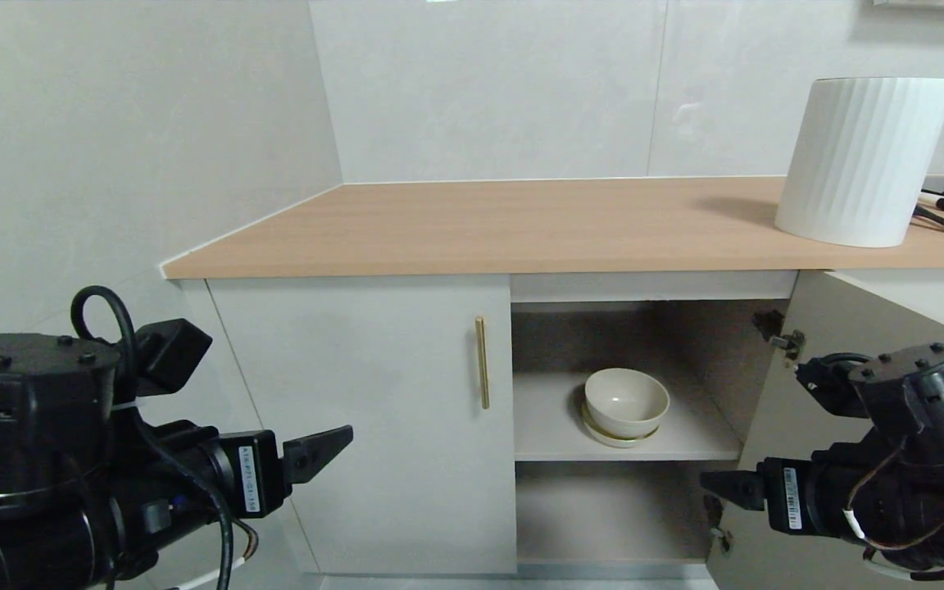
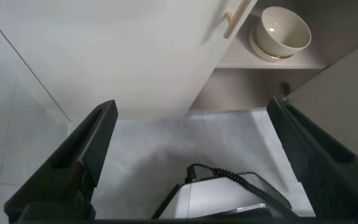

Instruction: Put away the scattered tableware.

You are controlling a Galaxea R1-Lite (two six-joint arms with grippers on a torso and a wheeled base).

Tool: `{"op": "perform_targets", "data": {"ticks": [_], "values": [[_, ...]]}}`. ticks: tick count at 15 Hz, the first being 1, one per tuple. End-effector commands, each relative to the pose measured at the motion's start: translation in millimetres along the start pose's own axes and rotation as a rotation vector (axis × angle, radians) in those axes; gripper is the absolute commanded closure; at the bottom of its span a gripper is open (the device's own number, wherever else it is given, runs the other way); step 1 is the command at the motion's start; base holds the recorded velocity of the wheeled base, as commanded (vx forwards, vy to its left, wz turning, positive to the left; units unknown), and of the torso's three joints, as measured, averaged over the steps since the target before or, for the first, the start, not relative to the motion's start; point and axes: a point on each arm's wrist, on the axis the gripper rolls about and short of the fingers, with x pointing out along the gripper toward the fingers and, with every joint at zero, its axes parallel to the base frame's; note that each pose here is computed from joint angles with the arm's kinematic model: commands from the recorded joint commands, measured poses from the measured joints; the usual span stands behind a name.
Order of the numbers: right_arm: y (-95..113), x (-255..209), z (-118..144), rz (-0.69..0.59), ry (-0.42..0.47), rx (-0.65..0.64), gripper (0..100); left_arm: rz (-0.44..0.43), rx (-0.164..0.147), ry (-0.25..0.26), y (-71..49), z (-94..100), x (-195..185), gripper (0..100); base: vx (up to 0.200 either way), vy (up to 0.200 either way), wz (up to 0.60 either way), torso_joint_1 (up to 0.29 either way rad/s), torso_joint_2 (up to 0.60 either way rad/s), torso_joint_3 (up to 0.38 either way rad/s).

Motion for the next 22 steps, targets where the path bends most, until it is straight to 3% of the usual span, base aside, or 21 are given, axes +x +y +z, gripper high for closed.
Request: {"op": "perform_targets", "data": {"ticks": [1,18,22], "values": [[2.3,-2.3,-2.4,0.010,0.000,-0.011,0,0.006,0.005,0.022,-0.6,-3.2,4.4,0,-0.200,0.000,0.00,0.002,0.00,0.002],[0.7,-5.0,-4.5,0.008,-0.001,-0.014,0,0.009,0.009,0.025,-0.2,-4.5,4.1,0,-0.200,0.000,0.00,0.003,0.00,0.002],[0.1,-7.5,-4.3,0.009,-0.010,-0.014,0,0.009,0.012,0.025,0.0,-4.7,3.8,0,0.000,0.000,0.00,0.000,0.00,0.000]]}}
